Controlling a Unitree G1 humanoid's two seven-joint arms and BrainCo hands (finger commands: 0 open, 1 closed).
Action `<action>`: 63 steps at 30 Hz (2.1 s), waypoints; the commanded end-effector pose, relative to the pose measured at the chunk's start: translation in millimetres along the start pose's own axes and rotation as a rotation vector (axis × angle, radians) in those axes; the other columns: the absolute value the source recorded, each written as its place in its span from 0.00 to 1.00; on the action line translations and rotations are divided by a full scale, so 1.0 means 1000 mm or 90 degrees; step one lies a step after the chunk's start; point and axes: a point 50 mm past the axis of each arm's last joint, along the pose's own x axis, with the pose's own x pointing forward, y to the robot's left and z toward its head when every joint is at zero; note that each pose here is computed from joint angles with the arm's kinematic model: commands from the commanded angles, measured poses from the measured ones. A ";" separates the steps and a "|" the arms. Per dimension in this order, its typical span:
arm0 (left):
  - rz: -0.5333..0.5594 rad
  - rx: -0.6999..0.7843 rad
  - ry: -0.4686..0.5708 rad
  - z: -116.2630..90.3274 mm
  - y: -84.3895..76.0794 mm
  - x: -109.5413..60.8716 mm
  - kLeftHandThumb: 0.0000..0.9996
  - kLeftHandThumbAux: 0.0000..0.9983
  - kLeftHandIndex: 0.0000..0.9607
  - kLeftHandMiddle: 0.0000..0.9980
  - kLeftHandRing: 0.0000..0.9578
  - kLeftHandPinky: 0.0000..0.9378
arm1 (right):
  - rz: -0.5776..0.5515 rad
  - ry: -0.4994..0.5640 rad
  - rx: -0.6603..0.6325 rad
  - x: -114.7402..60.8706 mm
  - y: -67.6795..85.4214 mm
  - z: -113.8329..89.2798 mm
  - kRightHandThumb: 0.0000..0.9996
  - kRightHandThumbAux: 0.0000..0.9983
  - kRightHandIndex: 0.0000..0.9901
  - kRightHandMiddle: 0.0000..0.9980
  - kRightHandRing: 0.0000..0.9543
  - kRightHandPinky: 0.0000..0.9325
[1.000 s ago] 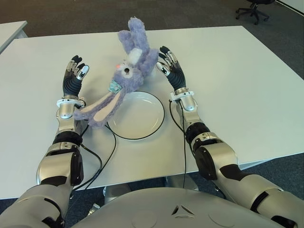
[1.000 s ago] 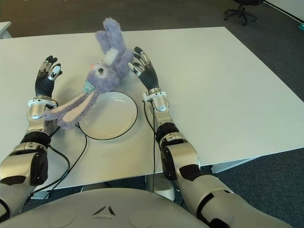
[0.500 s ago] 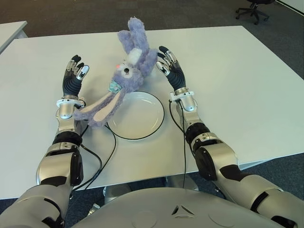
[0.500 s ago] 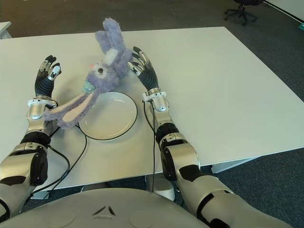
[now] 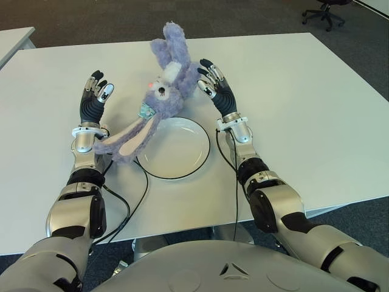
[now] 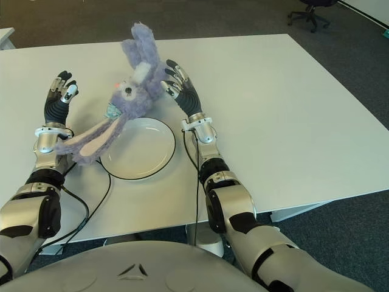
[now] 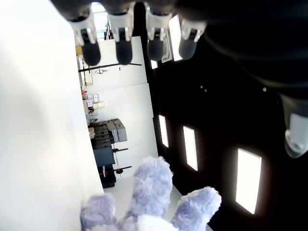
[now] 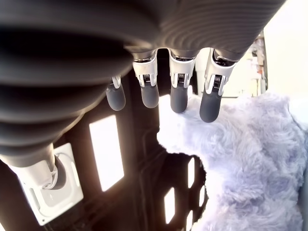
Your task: Put the doll into the plate.
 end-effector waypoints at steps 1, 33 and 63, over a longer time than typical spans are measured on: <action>-0.015 -0.011 0.107 -0.042 -0.006 -0.038 0.00 0.44 0.00 0.08 0.09 0.11 | -0.014 0.083 0.036 -0.034 0.009 -0.030 0.38 0.47 0.08 0.05 0.10 0.22; -0.012 -0.014 0.109 -0.042 -0.006 -0.040 0.00 0.46 0.01 0.09 0.10 0.12 | 0.006 0.073 0.029 -0.035 0.016 -0.025 0.36 0.48 0.07 0.05 0.11 0.19; -0.007 -0.014 0.102 -0.042 -0.006 -0.041 0.00 0.45 0.02 0.09 0.10 0.11 | -0.039 0.080 0.047 -0.037 0.015 -0.029 0.36 0.49 0.05 0.01 0.03 0.08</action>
